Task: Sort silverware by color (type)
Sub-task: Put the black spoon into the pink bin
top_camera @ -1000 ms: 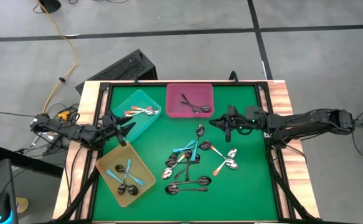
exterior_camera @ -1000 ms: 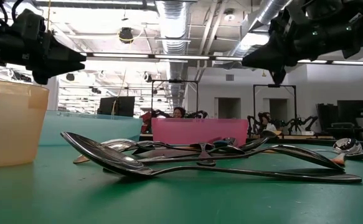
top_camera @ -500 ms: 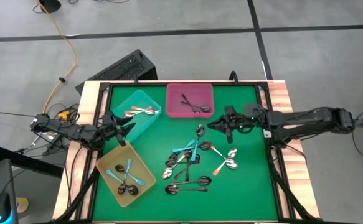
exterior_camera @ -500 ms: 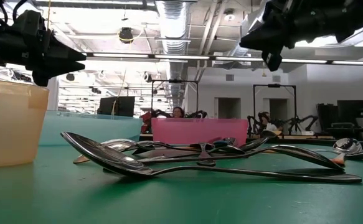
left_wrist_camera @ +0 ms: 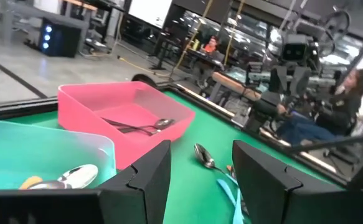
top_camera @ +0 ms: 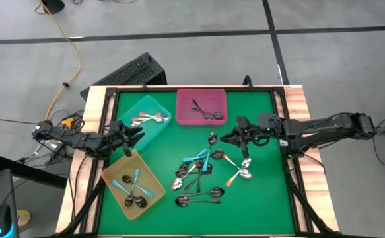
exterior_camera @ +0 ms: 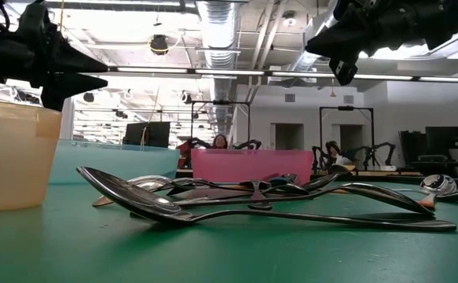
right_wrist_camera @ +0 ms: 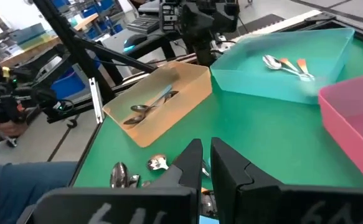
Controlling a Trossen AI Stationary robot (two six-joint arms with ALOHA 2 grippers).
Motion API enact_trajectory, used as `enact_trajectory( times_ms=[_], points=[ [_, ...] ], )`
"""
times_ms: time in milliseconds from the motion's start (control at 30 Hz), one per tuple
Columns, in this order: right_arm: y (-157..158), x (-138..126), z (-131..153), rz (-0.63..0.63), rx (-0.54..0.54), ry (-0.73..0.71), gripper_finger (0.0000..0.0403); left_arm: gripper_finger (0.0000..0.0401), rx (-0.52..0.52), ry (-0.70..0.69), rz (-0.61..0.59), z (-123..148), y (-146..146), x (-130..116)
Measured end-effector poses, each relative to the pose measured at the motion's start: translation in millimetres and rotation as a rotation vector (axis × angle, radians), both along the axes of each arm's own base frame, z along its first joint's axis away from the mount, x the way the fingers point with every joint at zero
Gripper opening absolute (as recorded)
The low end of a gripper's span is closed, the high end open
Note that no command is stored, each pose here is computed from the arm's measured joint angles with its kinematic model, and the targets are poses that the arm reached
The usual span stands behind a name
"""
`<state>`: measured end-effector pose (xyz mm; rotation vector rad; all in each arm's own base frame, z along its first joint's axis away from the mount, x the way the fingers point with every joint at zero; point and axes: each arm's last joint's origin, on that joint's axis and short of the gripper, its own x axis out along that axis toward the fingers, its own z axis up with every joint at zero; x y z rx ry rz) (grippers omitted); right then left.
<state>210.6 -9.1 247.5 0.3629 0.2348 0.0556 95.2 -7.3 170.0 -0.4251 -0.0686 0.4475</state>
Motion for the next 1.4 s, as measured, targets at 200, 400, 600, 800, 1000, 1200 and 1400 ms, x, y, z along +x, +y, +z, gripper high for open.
enact_trajectory(
  times_ms=[200,400,600,800,1000,1200,1400],
  points=[
    [2.0,-1.2,-5.0,0.031,0.039,0.057,0.0042,0.0158,-0.029,-0.016,0.020,0.2,0.5,-0.2],
    [10.2,-3.8,-15.3,0.053,-0.016,0.161,0.0042,0.0158,0.012,0.006,0.013,0.0,0.4,-0.2],
    [16.9,-4.4,-17.2,-0.008,-0.004,0.186,0.0052,0.0158,-0.048,-0.027,0.012,0.3,0.3,-0.1],
    [20.9,-7.4,-23.1,-0.071,-0.042,0.251,0.0056,0.0158,-0.033,-0.020,0.024,0.4,0.6,-0.3],
    [18.4,-11.6,-30.4,-0.149,-0.045,0.337,0.0056,0.0158,-0.042,-0.023,0.020,0.2,0.5,-0.3],
    [17.5,-14.7,-29.3,-0.171,-0.027,0.425,0.0057,0.0158,-0.028,-0.016,0.037,0.1,2.2,-0.1],
    [12.0,-12.2,-14.8,-0.258,-0.080,0.553,0.0057,0.0158,-0.003,-0.002,0.067,0.0,6.2,0.2]
  ],
)
